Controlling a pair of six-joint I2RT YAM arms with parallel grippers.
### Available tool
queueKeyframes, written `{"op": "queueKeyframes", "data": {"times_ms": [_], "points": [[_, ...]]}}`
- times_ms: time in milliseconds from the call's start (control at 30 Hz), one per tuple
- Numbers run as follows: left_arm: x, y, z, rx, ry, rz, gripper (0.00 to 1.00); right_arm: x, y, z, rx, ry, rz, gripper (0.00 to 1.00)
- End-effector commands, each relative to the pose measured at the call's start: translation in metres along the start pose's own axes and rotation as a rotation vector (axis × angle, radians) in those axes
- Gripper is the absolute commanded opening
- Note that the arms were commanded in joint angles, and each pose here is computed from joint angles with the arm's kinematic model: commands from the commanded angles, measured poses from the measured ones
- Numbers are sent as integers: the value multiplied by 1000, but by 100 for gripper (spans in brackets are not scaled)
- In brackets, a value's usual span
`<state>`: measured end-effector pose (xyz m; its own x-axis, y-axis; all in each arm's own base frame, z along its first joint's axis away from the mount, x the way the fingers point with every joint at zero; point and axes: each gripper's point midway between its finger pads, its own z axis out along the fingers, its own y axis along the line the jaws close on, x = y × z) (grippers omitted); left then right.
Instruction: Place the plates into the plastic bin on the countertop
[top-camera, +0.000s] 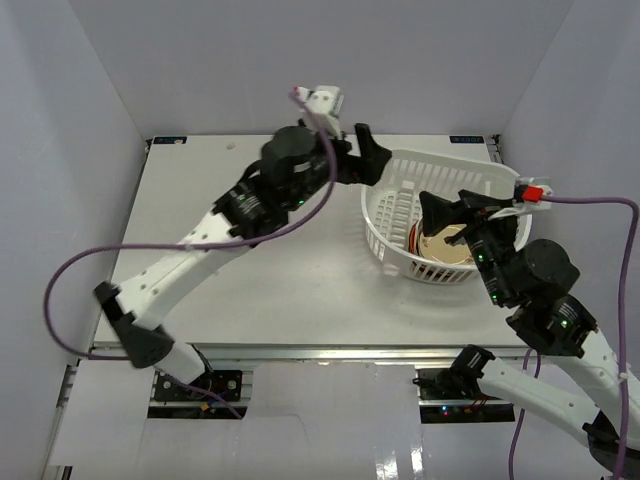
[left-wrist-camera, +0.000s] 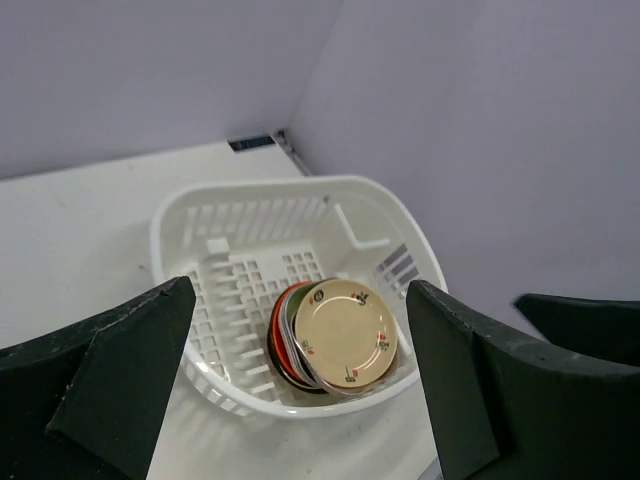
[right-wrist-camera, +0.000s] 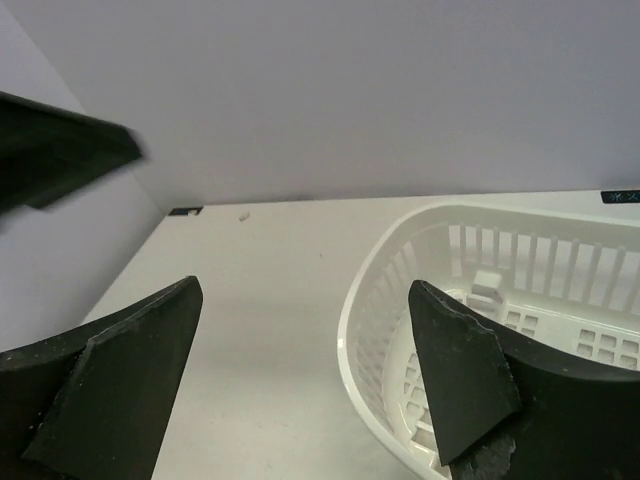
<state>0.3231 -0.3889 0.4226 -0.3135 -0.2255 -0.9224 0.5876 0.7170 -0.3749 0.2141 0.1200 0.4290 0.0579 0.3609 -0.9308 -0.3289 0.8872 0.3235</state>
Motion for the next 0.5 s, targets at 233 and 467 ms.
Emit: {"op": "queueKeyframes", "data": {"times_ms": [233, 467], "points": [[-10, 92, -191, -227, -208, 55, 98, 48, 12, 12, -78, 56, -72, 90], [53, 139, -241, -332, -150, -13, 98, 67, -5, 6, -33, 63, -88, 90]]}}
